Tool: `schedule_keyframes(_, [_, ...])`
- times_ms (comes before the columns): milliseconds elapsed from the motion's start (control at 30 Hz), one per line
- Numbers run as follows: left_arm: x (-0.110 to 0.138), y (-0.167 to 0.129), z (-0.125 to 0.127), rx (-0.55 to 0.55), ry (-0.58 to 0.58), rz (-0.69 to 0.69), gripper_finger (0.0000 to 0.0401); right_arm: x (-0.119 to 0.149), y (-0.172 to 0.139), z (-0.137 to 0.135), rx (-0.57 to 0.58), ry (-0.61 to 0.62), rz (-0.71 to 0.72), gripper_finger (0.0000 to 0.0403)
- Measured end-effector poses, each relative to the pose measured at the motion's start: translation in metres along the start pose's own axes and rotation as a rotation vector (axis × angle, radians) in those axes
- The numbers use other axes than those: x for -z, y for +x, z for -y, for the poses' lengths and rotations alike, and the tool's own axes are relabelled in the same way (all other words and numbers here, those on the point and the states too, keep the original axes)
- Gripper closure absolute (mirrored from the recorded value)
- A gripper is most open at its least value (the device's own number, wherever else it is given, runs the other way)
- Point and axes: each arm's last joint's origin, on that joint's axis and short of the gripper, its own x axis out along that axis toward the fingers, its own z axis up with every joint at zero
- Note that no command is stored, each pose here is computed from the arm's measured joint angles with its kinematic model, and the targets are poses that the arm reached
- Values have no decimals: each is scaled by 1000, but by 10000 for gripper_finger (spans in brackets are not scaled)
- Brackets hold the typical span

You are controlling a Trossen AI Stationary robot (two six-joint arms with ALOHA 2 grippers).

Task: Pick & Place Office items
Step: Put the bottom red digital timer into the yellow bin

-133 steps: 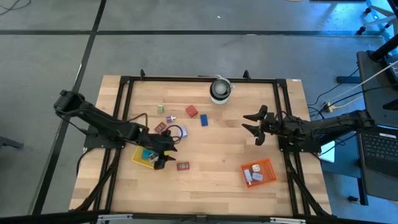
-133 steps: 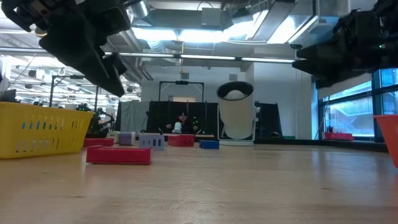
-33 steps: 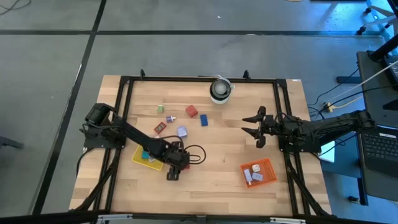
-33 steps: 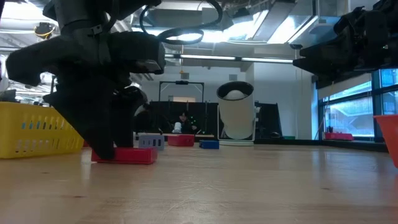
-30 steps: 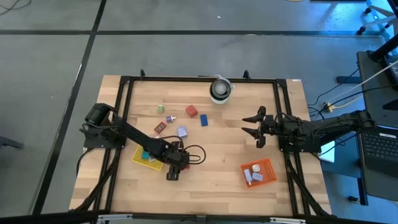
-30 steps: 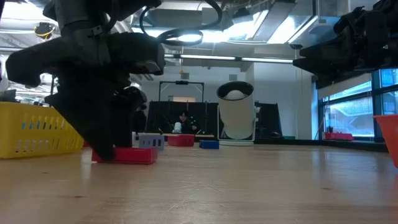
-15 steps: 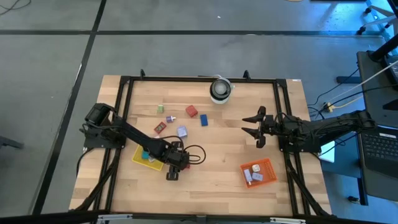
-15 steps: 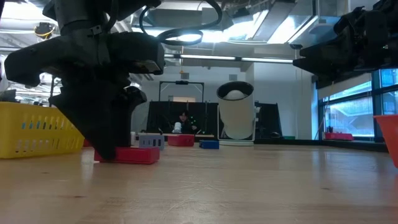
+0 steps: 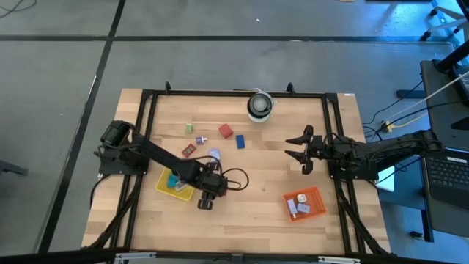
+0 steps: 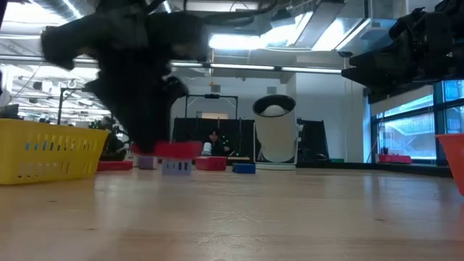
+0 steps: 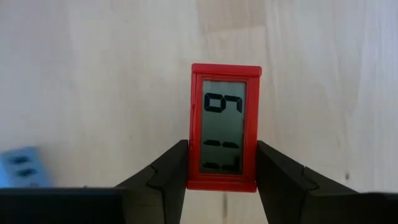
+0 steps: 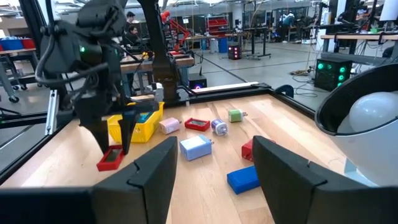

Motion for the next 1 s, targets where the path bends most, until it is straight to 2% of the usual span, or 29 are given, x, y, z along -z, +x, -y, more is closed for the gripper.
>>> schedule_keyframes(233, [-16, -20, -17, -33, 17, -53, 245, 0, 0, -1, -25, 0, -2, 193])
schedule_keyframes(367, [-18, -33, -25, -74, 18, -136, 245, 0, 0, -1, -51, 0, -5, 193])
schedule_keyframes(700, [-18, -75, -21, -126, -17, -295, 245, 0, 0, -1, -50, 0, -5, 193])
schedule_keyframes(833, [-14, -89, -16, -168, -26, -268, 250, 0, 0, -1, -51, 0, -5, 193])
schedule_keyframes(1000, [-8, -124, -14, -224, -66, -129, 250, 0, 0, -1, -51, 1, -4, 193])
